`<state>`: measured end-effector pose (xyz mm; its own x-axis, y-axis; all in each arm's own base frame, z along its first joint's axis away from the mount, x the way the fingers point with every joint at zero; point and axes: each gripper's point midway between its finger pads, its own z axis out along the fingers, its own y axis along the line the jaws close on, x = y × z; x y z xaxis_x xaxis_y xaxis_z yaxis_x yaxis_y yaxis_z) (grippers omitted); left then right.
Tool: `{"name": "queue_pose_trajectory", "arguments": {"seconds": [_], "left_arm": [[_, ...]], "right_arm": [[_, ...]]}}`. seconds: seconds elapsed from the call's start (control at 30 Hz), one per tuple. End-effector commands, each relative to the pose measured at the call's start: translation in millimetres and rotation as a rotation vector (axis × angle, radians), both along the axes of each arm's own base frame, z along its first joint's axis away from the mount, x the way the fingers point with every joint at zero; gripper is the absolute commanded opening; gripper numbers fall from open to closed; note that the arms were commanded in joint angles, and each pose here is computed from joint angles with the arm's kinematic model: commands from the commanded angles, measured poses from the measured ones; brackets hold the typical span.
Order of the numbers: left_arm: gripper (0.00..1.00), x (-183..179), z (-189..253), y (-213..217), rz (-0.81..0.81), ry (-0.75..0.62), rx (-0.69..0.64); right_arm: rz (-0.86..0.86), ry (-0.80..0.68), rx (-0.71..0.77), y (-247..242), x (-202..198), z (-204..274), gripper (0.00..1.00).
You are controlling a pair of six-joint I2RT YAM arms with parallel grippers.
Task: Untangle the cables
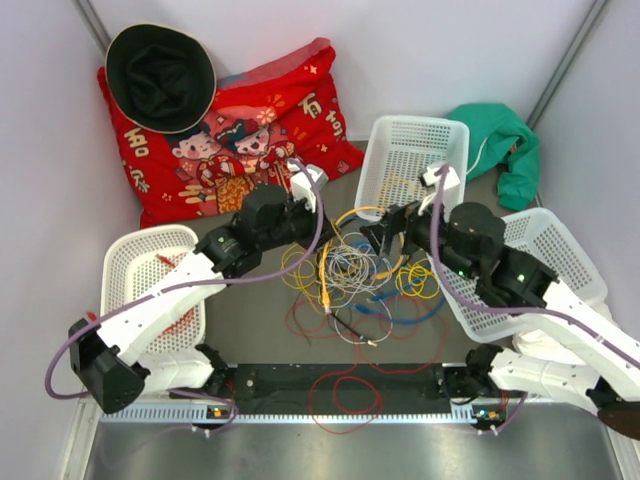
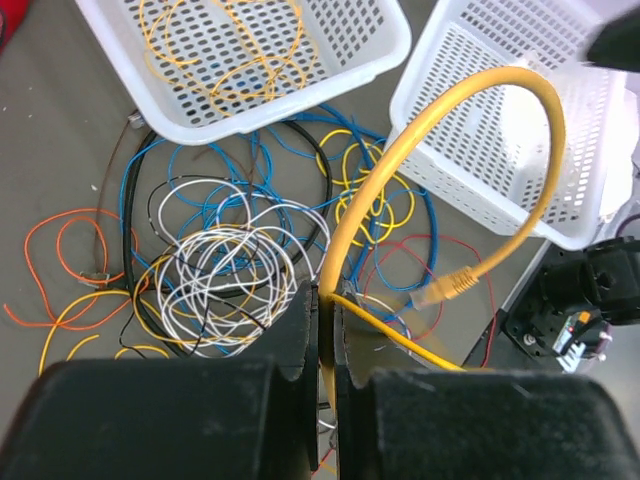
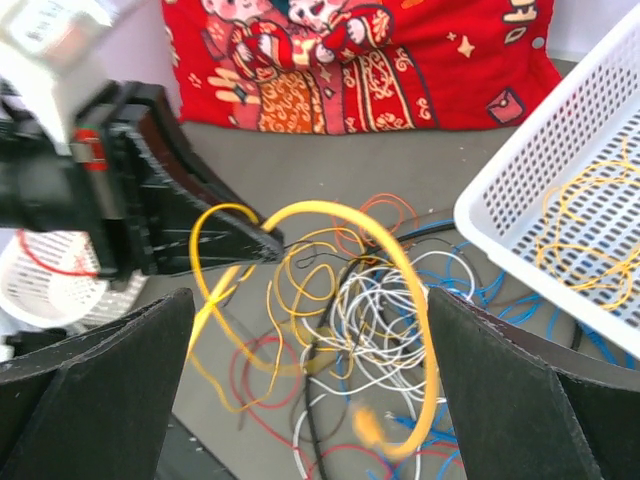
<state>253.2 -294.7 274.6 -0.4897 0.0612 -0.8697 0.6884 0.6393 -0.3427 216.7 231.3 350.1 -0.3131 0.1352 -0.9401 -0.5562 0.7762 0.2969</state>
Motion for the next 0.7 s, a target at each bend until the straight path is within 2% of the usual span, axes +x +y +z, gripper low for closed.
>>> {"name": "queue_pose_trajectory", "arguments": {"seconds": [0.0, 0.13, 0.23, 0.33, 0.37, 0.43, 0.47, 0.5, 0.53, 0.67], "left_arm": [[0.0, -11, 28, 0, -0.055, -0.078, -0.063], [0.0, -14, 31, 2, -0.061, -0.085, -0.067], [0.0, -15, 29, 5, -0.053, -0.081, -0.058], [0.0, -12, 26, 8, -0.027, -0.08, -0.043], [0.0, -11, 24, 10, -0.016, -0.076, -0.037], [0.02, -7, 21, 14, 0.019, -0.07, -0.024], [0.04, -4, 20, 19, 0.055, -0.068, -0.017], [0.09, -2, 19, 21, 0.074, -0.067, -0.013], [0.21, -1, 16, 24, 0.092, -0.062, -0.006], [0.43, 3, 9, 36, 0.168, -0.047, 0.004]], "right_arm": [[-0.022, -0.052, -0.081, 4, 17, 6, 0.99], [-0.072, 0.002, -0.165, 3, 31, -24, 0.99], [-0.077, 0.017, -0.171, 2, 34, -33, 0.91], [-0.087, 0.001, -0.151, -1, 34, -26, 0.6], [-0.094, -0.004, -0.146, -2, 34, -23, 0.38], [-0.118, -0.023, -0.129, -8, 34, -14, 0.17], [-0.127, -0.028, -0.128, -10, 35, -11, 0.0], [-0.136, -0.032, -0.128, -13, 34, -8, 0.0], [-0.149, -0.043, -0.126, -16, 36, 0, 0.0], [-0.201, -0.054, -0.146, -24, 46, 15, 0.0]]}}
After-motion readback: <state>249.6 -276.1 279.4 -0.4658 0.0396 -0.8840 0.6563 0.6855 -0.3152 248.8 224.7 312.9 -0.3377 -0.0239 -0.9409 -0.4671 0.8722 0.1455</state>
